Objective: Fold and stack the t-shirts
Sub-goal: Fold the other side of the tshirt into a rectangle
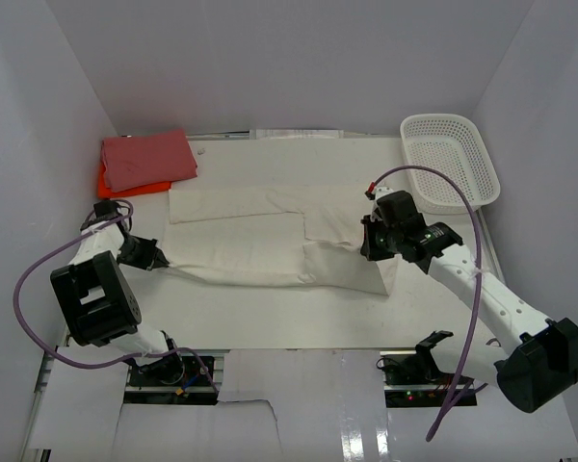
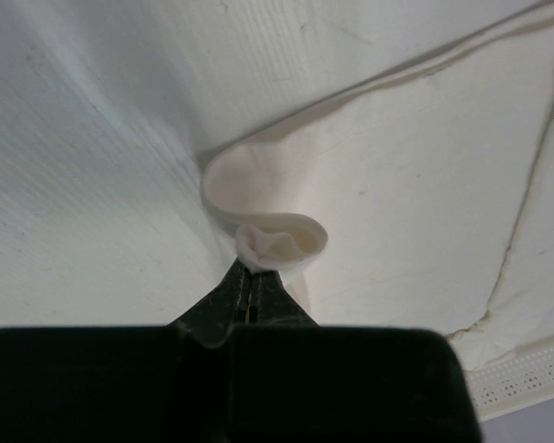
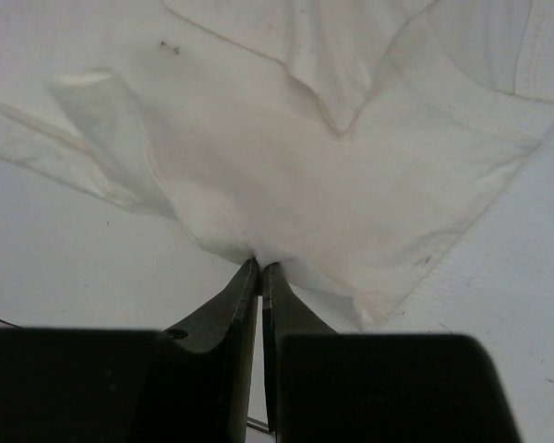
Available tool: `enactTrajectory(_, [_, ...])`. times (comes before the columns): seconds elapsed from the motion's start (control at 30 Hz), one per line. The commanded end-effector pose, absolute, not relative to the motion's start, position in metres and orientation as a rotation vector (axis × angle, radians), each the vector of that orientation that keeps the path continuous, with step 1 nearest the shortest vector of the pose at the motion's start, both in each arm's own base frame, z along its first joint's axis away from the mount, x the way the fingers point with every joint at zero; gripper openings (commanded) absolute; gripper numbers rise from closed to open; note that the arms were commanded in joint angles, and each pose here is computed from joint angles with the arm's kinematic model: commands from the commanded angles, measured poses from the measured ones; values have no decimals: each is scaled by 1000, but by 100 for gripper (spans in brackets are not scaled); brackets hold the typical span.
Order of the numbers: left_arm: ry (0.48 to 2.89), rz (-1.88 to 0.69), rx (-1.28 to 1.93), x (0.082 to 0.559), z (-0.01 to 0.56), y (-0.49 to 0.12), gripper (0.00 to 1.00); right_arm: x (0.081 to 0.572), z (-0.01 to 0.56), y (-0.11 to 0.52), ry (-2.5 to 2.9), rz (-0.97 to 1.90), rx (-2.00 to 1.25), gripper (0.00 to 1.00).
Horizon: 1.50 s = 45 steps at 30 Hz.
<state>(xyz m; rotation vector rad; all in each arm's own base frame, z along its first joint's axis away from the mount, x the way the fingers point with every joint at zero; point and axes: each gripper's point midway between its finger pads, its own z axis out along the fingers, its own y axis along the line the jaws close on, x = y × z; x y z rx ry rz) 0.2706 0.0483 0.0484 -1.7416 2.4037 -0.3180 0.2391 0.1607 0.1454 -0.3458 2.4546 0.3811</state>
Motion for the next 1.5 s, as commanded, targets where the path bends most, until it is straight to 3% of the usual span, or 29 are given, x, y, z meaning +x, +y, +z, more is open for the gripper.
enactTrajectory(0.0, [2347, -387, -1703, 294, 65, 51, 0, 254, 172, 167, 2390, 406, -398, 8])
enactTrajectory(0.47, [2383, -403, -1675, 288, 70, 46, 0, 279, 240, 166, 2249, 415, -344, 8])
enactTrajectory(1.1, [2354, -478, -1684, 306, 99, 45, 0, 303, 258, 158, 2212, 357, -298, 8])
enactTrajectory(1.47, [2374, -483, -1739, 308, 86, 44, 0, 321, 255, 156, 2219, 354, -272, 8])
